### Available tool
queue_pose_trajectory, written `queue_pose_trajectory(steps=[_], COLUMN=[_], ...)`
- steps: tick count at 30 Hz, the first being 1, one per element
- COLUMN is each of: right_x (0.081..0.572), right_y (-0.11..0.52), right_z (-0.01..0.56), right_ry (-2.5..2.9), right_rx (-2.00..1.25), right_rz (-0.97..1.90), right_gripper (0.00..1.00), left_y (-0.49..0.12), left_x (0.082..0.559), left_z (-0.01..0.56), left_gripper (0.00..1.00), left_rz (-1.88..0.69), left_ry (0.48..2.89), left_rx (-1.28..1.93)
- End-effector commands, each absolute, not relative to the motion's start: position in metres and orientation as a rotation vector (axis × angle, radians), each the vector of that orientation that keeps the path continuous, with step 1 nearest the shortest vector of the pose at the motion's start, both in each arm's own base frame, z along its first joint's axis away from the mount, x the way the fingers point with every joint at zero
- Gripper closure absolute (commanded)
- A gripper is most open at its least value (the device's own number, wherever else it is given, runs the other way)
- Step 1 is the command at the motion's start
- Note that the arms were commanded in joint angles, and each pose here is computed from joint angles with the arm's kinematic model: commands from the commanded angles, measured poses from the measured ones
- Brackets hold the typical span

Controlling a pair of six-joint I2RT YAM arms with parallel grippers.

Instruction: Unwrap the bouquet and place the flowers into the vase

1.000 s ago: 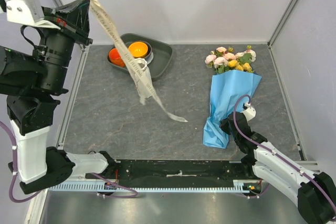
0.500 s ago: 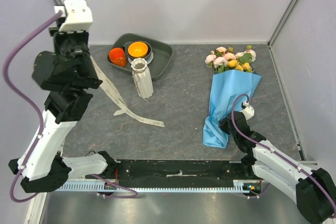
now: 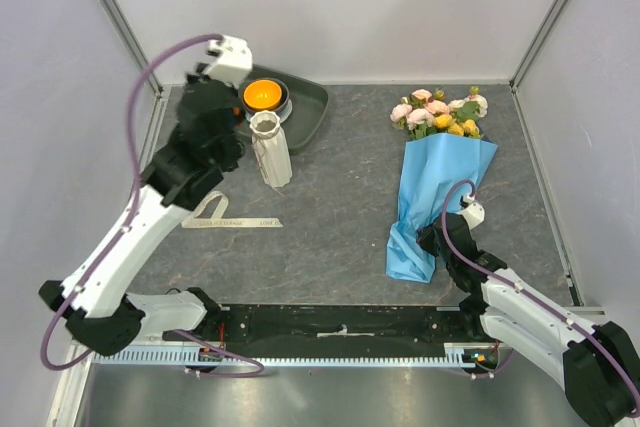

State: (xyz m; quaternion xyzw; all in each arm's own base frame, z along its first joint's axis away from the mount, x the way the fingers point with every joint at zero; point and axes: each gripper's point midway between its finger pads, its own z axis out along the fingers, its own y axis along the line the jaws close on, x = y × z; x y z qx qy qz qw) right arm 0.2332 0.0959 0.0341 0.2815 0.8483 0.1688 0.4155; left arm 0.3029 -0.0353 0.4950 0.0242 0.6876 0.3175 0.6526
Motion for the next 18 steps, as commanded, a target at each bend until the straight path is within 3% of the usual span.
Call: queue_pose_trajectory(steps=[1,7,16,17,18], right_x=[0.220,0.220,0.220,0.220,0.220], right_y=[0.088,0.088,0.087,0.087,0.088], right_z=[0.016,0.015,0.014,0.015,0.015], right_ry=[2.192,2.195,2.198,2.198,2.200], right_rx=[0.695,0.694,0.700,0.699,0.696], right_rz=[0.365,0.370,0.359,0.362,0.364], right_gripper=[1.00,1.00,1.00,1.00,1.00], left_y=[-0.044,-0.022,0.016,0.018,0.018], left_x=[0.310,0.292,0.268,0.266,0.265], left_z=[0.399,0.314,0.299,0.301,0.302], left_gripper=[0.98,0.98,0.97,0.88,0.61], left_rz=[0.560,0.465,0.586,0.583,0.565], left_ry=[1.776,1.946,1.911,1.902,1.888], left_rx=[0.051,-0.080,-0.188,-0.207,-0.231])
